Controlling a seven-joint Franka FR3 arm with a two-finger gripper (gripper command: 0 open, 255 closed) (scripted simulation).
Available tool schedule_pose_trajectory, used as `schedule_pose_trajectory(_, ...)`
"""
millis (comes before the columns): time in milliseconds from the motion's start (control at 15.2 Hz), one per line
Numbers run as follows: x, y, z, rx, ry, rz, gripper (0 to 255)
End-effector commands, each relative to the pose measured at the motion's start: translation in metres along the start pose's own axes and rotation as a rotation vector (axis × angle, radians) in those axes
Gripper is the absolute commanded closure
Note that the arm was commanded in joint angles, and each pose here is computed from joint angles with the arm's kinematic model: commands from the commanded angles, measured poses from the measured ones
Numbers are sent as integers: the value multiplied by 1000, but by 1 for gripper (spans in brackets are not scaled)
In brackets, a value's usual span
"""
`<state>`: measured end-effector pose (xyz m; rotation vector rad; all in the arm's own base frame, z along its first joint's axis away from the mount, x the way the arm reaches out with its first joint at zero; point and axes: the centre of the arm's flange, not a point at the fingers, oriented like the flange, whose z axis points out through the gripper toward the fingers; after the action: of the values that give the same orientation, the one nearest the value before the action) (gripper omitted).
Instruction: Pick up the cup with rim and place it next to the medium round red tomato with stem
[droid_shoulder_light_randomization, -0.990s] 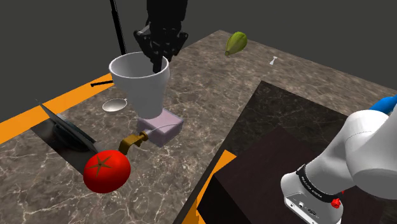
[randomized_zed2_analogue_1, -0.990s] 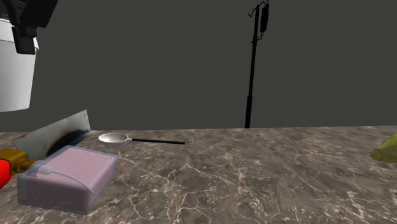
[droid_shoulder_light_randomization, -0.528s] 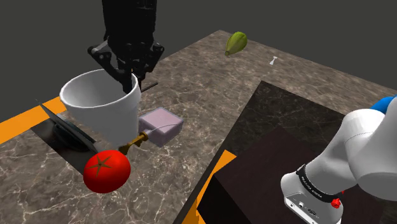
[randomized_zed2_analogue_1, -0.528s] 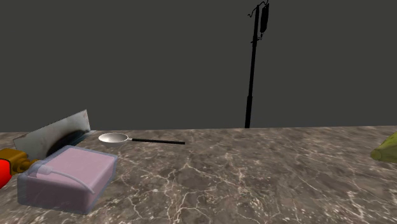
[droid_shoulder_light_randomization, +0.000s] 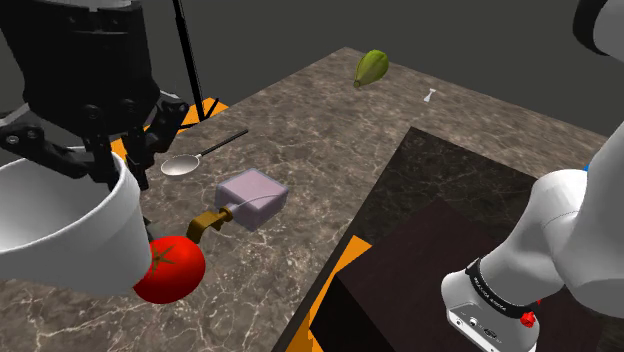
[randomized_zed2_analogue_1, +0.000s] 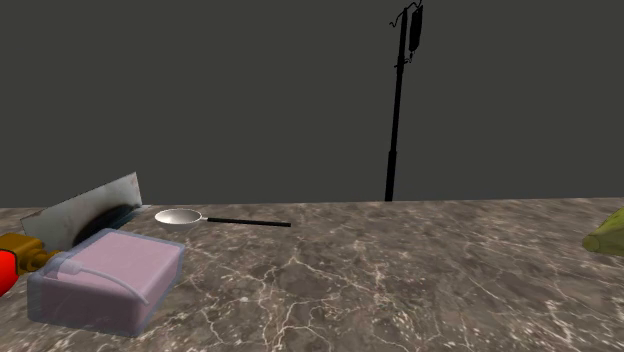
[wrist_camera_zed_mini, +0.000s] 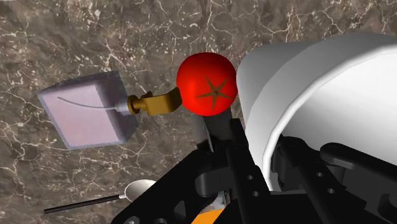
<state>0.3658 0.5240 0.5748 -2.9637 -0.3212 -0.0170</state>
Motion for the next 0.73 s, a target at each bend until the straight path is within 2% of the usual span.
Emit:
schedule_pose_trajectory(0, -7, -23, 5, 0, 1, 2, 255)
schedule_pose_trajectory(594, -30, -138, 22, 0, 1, 2, 255)
schedule_pose_trajectory(660, -31, -137, 27, 0, 1, 2, 255)
